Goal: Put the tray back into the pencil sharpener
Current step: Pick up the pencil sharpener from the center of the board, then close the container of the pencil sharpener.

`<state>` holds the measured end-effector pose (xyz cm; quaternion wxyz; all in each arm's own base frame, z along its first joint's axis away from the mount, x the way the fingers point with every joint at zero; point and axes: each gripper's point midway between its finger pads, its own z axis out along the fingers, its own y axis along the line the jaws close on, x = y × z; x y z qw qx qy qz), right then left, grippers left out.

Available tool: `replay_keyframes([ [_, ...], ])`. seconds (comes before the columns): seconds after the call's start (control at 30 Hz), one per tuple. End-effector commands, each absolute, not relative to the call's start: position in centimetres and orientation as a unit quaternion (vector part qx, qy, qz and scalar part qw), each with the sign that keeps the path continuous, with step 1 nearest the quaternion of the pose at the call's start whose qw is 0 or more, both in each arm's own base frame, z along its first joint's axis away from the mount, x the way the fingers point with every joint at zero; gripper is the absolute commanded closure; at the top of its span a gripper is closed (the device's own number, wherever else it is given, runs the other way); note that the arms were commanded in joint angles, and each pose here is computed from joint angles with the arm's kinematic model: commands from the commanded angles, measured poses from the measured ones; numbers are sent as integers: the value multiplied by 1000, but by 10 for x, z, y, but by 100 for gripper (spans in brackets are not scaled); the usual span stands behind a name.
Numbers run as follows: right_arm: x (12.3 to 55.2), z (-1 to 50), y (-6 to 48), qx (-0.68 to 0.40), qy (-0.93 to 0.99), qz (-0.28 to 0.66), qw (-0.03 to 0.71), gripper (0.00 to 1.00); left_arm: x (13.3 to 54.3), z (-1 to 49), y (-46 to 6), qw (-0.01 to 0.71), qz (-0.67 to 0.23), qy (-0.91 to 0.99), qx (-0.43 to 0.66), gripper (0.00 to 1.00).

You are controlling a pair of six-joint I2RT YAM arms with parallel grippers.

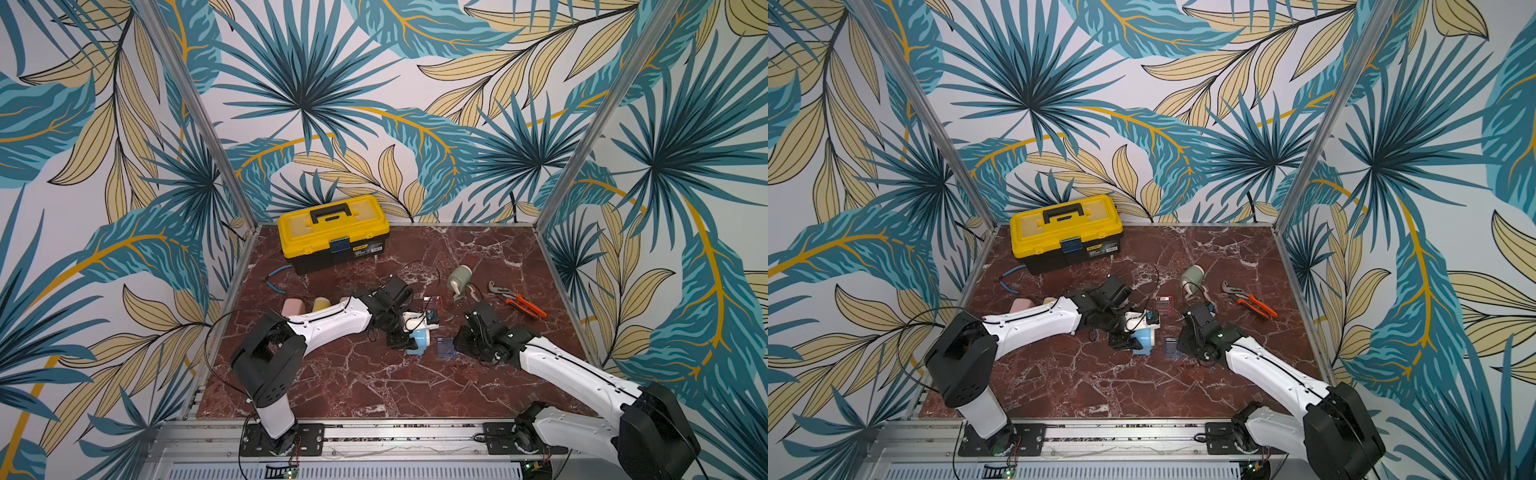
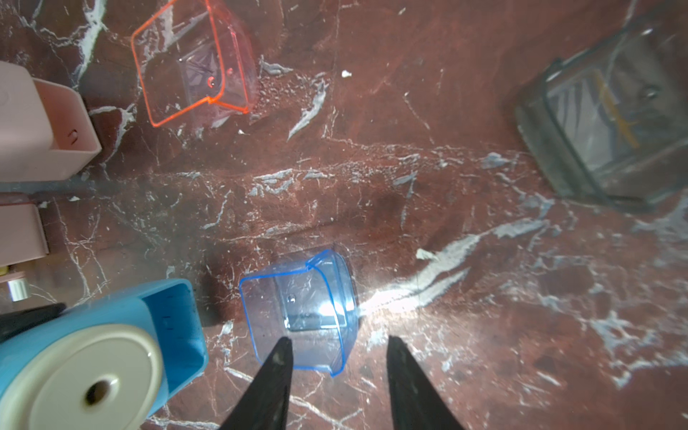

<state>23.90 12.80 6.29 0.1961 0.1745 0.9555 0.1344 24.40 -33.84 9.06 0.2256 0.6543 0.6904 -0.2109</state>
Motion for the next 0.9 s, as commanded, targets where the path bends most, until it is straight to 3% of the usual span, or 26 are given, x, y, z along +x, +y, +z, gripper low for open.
replay_keyframes([
  [0.0,239,51,134,168,956,157,180,59,248,99,-354,247,-225,684,648,53],
  [0.33,239,36,129,164,963,142,160,69,249,88,-367,256,-209,688,646,52],
  [0.87,251,29,158,139,958,205,146,77,246,71,-376,247,-173,675,673,52],
])
